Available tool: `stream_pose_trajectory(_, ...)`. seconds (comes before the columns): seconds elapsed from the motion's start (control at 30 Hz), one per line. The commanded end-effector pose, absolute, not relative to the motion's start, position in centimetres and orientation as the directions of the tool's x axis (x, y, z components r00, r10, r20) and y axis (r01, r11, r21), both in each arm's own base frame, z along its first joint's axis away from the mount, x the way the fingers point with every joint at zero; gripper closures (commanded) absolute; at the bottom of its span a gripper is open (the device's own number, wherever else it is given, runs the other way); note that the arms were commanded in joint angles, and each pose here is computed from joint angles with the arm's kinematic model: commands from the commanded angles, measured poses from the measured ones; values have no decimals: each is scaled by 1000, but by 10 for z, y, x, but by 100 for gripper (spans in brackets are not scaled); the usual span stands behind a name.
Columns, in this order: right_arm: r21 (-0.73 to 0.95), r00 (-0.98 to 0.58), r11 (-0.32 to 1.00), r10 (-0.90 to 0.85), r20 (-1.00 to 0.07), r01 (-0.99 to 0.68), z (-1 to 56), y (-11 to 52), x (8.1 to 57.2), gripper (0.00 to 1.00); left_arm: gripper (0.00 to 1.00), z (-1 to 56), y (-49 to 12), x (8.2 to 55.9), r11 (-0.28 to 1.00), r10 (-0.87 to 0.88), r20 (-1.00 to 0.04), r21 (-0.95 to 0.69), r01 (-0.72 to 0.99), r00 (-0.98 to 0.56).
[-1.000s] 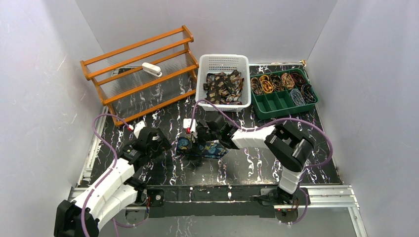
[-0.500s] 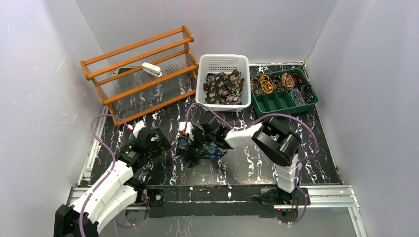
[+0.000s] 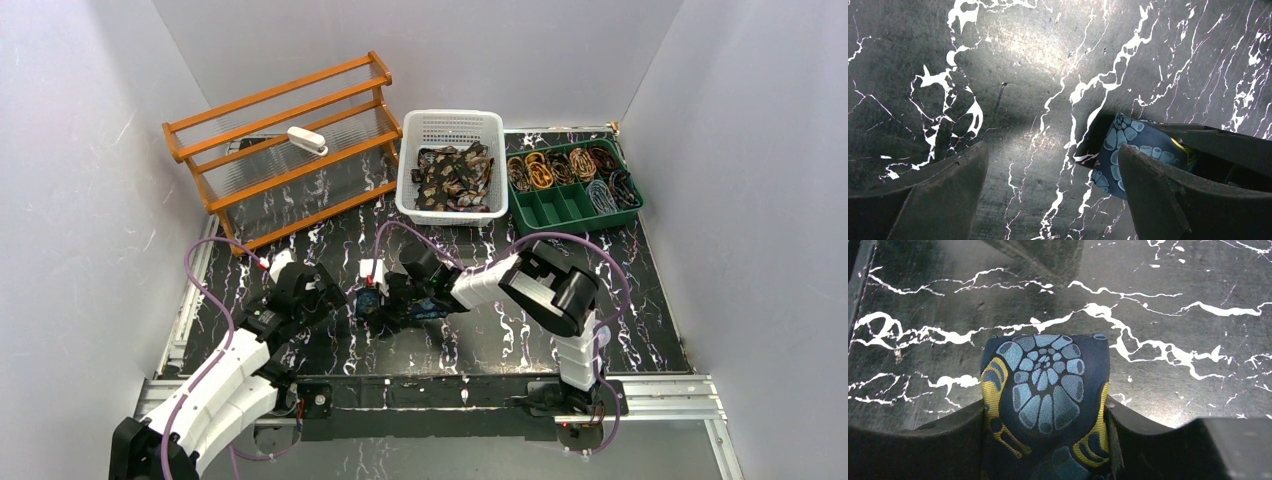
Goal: Roll the ties
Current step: Roll the tie at the center of the board.
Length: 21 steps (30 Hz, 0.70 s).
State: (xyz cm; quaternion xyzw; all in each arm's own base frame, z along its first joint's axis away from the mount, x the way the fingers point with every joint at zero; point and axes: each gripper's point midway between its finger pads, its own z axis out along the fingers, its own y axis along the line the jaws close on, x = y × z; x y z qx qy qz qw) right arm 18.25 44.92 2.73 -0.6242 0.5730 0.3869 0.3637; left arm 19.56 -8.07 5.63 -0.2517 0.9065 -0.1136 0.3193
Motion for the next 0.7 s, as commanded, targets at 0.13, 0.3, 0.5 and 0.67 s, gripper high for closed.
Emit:
stream_pose_trajectory(0.13,-28,105,-156,-512,-852,-987,12,420,161,28,2,49,-84,189,832,-549,-493,-393,-390,-675)
stream_pose_trajectory(0.3,-45,107,-148,-439,-892,-988,50,429,161,3,2,45,-91,189,824,-556,-471,-421,-379,-685)
stream_pose_trajectory(0.5,-112,120,-44,-288,-950,-993,117,437,173,1,2,53,-96,190,814,-561,-477,-465,-348,-676)
stream_pose_trajectory(0.67,-26,18,38,-183,-983,-999,156,419,162,1,2,58,-99,190,808,-563,-484,-493,-322,-670)
